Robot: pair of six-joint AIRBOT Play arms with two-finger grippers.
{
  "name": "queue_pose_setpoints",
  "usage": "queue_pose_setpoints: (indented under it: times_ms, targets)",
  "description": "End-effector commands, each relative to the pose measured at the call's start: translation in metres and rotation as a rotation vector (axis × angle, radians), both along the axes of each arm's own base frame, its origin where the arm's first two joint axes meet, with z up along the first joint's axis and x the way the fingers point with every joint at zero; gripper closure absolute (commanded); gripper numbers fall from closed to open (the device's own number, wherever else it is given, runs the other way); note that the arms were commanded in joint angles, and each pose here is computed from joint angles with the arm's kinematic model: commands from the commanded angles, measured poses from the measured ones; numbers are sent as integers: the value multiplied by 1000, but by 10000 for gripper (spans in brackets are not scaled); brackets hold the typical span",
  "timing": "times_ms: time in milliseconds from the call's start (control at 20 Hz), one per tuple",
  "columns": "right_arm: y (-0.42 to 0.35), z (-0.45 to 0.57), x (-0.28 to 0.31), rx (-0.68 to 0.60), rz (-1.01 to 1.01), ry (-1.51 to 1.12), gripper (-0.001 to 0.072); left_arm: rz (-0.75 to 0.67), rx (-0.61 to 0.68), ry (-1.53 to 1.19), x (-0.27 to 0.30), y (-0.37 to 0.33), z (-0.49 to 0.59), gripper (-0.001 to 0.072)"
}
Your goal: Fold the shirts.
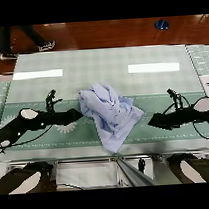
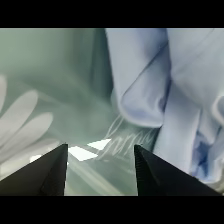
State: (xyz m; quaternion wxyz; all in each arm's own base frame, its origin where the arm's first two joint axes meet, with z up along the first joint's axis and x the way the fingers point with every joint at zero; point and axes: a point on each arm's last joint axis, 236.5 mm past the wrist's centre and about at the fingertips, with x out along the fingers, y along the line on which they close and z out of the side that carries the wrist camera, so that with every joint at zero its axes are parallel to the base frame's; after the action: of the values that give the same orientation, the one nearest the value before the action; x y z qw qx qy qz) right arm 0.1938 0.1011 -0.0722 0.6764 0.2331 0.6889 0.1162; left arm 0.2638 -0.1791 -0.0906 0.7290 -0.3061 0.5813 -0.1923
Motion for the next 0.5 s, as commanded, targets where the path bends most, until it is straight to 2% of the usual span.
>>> queue_pose_setpoints:
  times_ms: [0, 450]
  targets:
    - [16, -4, -7, -4, 36, 5, 306, 38, -62, -35, 25, -10, -1, 203]
    - [45, -4, -29, -9, 122, 47, 306, -40, -66, -2, 45, -37, -11, 208]
